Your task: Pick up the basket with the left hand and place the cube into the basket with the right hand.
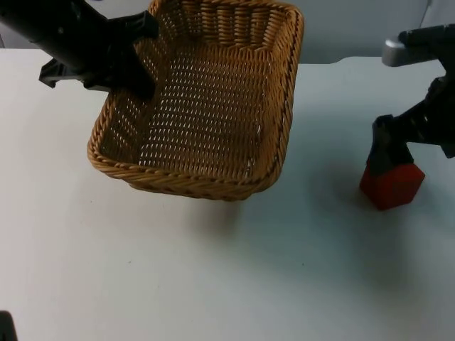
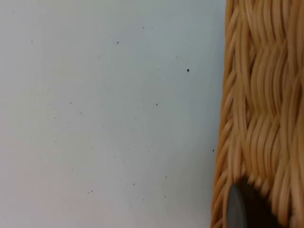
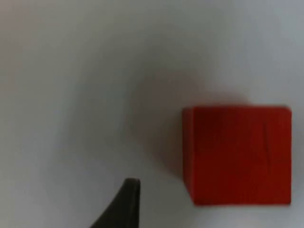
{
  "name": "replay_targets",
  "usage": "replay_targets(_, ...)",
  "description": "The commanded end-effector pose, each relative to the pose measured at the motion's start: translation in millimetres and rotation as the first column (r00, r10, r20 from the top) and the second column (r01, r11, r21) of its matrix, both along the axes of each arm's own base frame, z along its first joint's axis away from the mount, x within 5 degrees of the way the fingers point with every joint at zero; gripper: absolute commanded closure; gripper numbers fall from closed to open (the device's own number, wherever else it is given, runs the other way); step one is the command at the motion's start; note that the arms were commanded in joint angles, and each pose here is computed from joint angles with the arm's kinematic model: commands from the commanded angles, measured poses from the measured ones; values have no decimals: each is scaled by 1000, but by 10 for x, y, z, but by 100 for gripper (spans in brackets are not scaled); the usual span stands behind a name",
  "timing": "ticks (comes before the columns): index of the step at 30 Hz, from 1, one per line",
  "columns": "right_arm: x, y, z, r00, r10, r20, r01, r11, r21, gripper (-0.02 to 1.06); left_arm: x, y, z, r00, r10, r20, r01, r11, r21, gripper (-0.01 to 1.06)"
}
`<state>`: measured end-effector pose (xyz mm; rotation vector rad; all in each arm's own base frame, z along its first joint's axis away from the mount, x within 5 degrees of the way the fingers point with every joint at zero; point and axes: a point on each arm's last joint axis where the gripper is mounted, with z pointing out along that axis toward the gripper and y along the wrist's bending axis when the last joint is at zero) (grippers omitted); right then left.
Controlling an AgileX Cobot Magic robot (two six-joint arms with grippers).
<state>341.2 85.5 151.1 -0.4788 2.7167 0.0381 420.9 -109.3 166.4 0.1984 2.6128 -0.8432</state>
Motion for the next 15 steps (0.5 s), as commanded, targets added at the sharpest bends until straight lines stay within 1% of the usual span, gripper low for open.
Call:
replay_targets(1, 113, 4, -59, 1000, -2, 5, 2, 1000, 2, -1, 12, -21, 87, 1000, 13, 16, -13, 1000, -24, 105)
replay_targets(10, 129, 8, -386, 997, -1, -80, -1, 1000, -19, -1, 12, -21, 87, 1000, 13, 16, -13, 1000, -24, 105)
replay_targets(12, 131, 6, -424, 996, 3, -86, -5, 1000, -25, -1, 12, -21, 87, 1000, 13, 16, -13, 1000, -24, 105)
replay_targets(13, 133, 7, -470, 996, 3, -94, -5, 1000, -27, 0, 12, -21, 87, 1000, 13, 16, -13, 1000, -24, 105)
replay_targets(14, 136, 7, -493, 995, 3, -96, -5, 1000, -28, 3, 12, -21, 87, 1000, 13, 16, -13, 1000, -24, 105)
replay_targets(15, 139, 8, -508, 995, 3, -95, -5, 1000, -27, 10, 12, -21, 87, 1000, 13, 16, -13, 1000, -24, 105)
